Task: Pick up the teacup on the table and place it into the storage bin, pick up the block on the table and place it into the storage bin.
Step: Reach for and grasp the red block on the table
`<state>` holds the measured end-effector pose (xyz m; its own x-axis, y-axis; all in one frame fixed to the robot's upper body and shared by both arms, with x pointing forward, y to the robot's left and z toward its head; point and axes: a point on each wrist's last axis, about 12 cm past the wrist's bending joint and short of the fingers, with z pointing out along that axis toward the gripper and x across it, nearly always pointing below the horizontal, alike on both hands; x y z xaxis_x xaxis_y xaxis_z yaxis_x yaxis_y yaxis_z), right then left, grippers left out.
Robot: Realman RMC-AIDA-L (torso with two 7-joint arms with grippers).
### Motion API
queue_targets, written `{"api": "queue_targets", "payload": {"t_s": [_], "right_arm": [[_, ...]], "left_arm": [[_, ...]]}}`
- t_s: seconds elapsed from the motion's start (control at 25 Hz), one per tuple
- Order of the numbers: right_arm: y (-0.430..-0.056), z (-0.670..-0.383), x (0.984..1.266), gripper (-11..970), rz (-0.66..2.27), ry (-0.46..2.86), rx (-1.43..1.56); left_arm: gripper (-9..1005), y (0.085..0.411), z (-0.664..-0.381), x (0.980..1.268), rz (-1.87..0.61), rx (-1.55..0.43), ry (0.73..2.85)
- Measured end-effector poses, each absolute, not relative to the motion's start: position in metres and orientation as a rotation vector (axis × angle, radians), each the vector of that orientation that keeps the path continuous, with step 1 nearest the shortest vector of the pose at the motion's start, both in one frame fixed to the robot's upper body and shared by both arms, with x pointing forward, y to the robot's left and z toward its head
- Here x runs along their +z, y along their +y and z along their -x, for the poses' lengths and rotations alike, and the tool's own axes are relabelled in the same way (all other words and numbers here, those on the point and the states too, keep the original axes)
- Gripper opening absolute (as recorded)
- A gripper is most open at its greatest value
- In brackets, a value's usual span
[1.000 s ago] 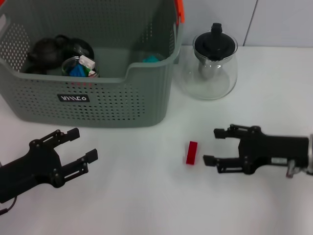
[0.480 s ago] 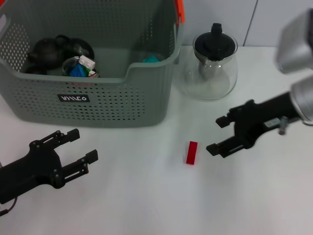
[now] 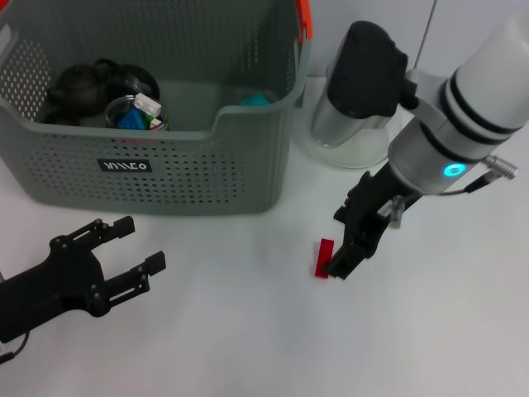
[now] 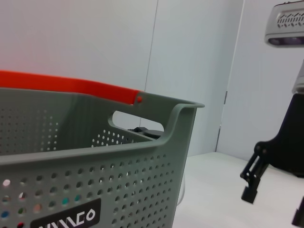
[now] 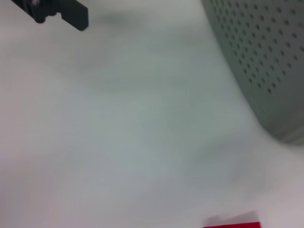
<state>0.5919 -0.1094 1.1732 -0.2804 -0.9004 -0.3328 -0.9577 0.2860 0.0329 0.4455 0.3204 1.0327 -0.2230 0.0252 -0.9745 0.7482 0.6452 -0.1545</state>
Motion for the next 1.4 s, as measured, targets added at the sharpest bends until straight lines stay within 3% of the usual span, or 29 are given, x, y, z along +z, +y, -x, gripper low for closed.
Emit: {"api": "queue_targets", "payload": {"t_s": [0.6,1.4], "right_arm": [[-0.096,-0.599,1.124,881,1.646,2.344,0.247],[-0.094,-0.599,1.112,869,1.626,2.339,0.242]], "left_arm": [[751,0.318,-0.448,1.029,-0.626,-0.754,1.696],[751,0.32,-0.447,1.028,-0.619,-0.741,1.71]]}}
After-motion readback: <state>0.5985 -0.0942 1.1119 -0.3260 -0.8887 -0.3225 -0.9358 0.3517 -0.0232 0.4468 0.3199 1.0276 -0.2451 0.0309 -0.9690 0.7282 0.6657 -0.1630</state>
